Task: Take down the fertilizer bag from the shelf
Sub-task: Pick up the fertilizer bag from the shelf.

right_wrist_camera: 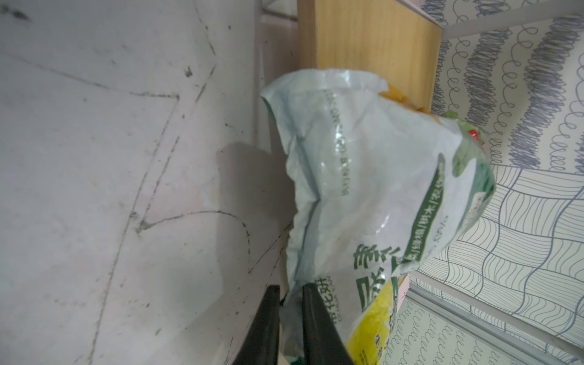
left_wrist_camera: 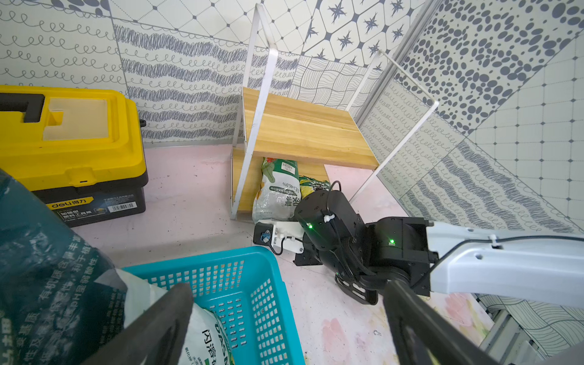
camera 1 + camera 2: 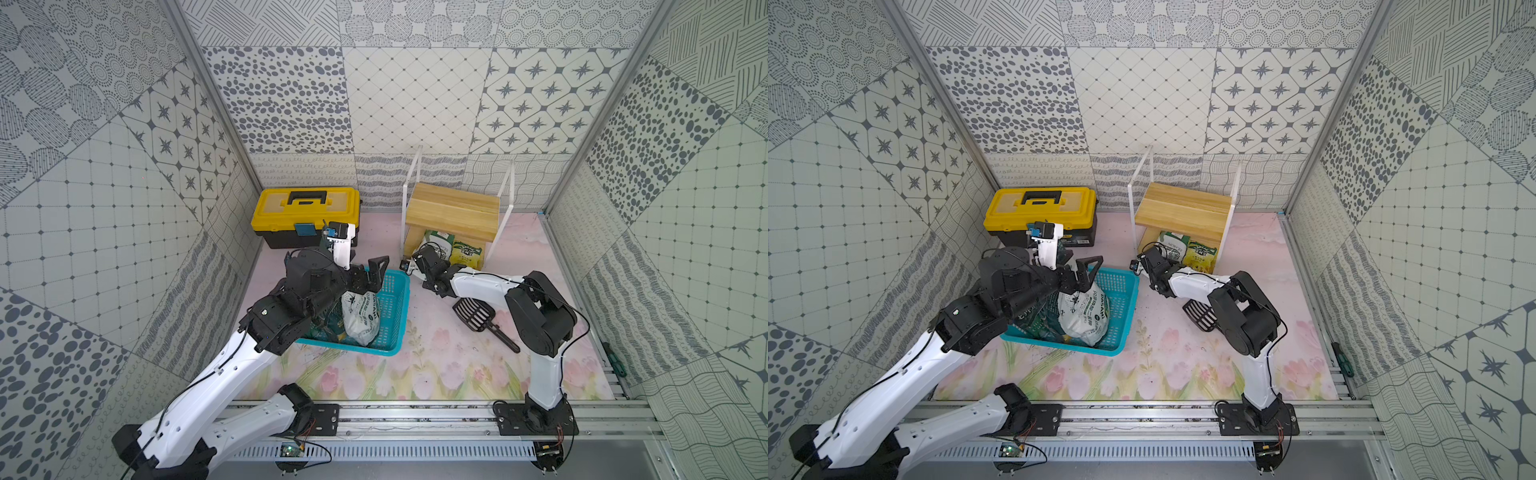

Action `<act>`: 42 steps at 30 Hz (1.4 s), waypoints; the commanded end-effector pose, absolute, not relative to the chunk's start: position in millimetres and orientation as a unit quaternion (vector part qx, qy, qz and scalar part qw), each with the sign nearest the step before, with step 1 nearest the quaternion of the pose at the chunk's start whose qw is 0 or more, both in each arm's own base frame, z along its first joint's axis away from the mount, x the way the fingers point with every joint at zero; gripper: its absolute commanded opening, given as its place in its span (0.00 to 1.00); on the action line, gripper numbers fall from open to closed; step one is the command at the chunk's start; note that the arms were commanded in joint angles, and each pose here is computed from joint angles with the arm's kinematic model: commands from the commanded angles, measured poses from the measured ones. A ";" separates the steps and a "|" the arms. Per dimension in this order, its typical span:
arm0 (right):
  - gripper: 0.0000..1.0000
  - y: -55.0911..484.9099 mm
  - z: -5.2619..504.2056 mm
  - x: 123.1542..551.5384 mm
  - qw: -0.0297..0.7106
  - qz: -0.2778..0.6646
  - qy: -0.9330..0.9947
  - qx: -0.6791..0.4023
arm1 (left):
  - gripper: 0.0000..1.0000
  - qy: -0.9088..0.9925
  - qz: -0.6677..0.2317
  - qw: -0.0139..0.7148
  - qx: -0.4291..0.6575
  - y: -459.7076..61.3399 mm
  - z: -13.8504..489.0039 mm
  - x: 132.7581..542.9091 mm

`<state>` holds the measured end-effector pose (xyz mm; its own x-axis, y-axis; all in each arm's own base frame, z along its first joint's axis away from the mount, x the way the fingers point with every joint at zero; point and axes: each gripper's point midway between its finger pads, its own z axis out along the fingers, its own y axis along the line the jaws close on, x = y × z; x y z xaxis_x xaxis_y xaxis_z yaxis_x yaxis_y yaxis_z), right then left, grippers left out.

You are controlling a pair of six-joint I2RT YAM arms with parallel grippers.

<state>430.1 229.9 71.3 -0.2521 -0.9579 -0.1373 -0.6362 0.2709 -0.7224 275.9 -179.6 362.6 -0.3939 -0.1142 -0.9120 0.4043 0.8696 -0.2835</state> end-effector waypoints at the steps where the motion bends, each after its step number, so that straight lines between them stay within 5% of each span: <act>1: 0.01 245.2 100.9 438.5 0.343 -0.260 0.742 -0.514 | 1.00 0.780 -0.254 0.567 0.076 -182.5 380.2 282.2; 20: 0.00 263.8 178.9 408.6 0.418 -0.172 0.787 -0.420 | 1.00 0.774 -0.244 0.580 0.072 -173.0 382.6 277.3; 42: 0.00 287.1 277.6 396.0 0.436 0.061 0.830 -0.341 | 1.00 0.767 -0.233 0.594 0.068 -159.2 383.5 266.6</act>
<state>397.2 269.8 222.8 -0.4481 -0.6191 -0.6449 -0.6128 0.7380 -0.2826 265.9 -161.9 371.7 -0.3365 -0.1586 -0.9282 0.3772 0.8805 -0.2872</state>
